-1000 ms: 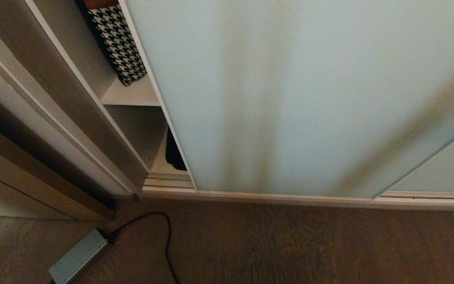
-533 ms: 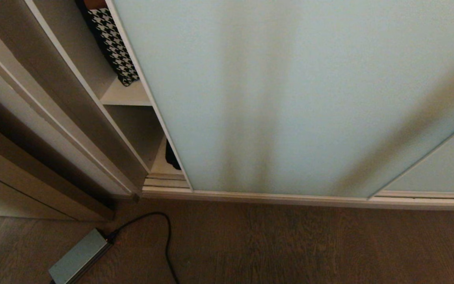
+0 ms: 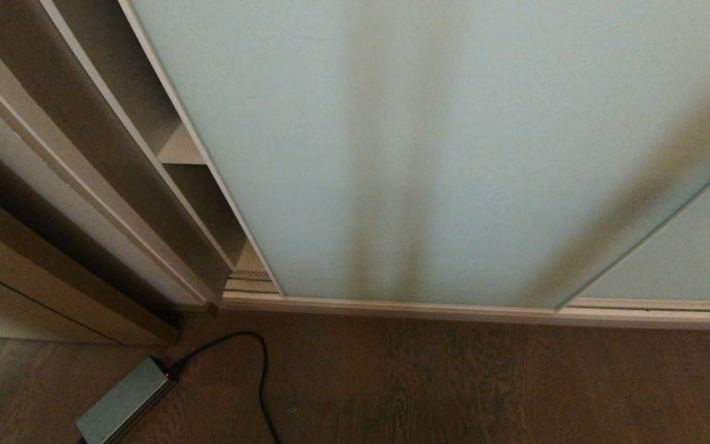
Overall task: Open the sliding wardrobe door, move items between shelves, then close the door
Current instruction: Close the door
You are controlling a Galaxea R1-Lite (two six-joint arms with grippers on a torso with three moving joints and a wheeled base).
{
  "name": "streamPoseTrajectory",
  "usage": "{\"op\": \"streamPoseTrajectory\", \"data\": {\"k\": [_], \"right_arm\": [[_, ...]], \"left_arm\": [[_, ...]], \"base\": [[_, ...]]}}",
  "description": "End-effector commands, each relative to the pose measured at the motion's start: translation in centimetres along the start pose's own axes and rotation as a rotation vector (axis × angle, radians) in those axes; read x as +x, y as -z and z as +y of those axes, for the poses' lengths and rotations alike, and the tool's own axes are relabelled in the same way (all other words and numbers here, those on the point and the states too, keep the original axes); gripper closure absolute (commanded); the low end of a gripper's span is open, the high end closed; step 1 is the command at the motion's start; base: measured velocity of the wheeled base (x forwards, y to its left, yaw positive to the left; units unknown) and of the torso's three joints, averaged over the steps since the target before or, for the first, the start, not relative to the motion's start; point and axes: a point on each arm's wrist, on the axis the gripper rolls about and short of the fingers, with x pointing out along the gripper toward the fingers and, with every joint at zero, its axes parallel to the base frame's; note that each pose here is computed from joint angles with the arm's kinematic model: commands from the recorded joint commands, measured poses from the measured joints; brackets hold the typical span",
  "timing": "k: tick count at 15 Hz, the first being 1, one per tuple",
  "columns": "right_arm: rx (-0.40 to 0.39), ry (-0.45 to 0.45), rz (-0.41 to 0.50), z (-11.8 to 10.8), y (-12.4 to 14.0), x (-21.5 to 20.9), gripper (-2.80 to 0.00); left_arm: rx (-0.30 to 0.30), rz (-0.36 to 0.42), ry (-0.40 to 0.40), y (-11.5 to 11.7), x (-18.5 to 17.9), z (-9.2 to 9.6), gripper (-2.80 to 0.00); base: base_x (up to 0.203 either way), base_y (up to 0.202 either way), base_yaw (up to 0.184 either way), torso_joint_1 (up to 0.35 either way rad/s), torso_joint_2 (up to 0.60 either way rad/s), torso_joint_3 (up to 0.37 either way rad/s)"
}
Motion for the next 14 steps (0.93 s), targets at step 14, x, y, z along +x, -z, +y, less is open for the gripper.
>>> {"op": "streamPoseTrajectory", "data": {"k": [14], "right_arm": [[-0.014,-0.102,0.083,4.9,4.7,-4.0,0.00]], "left_arm": [[0.001,0.000,0.000,0.0,0.0,0.0,0.00]], "base": [[0.000,0.000,0.000,0.000,0.00,0.000]]}}
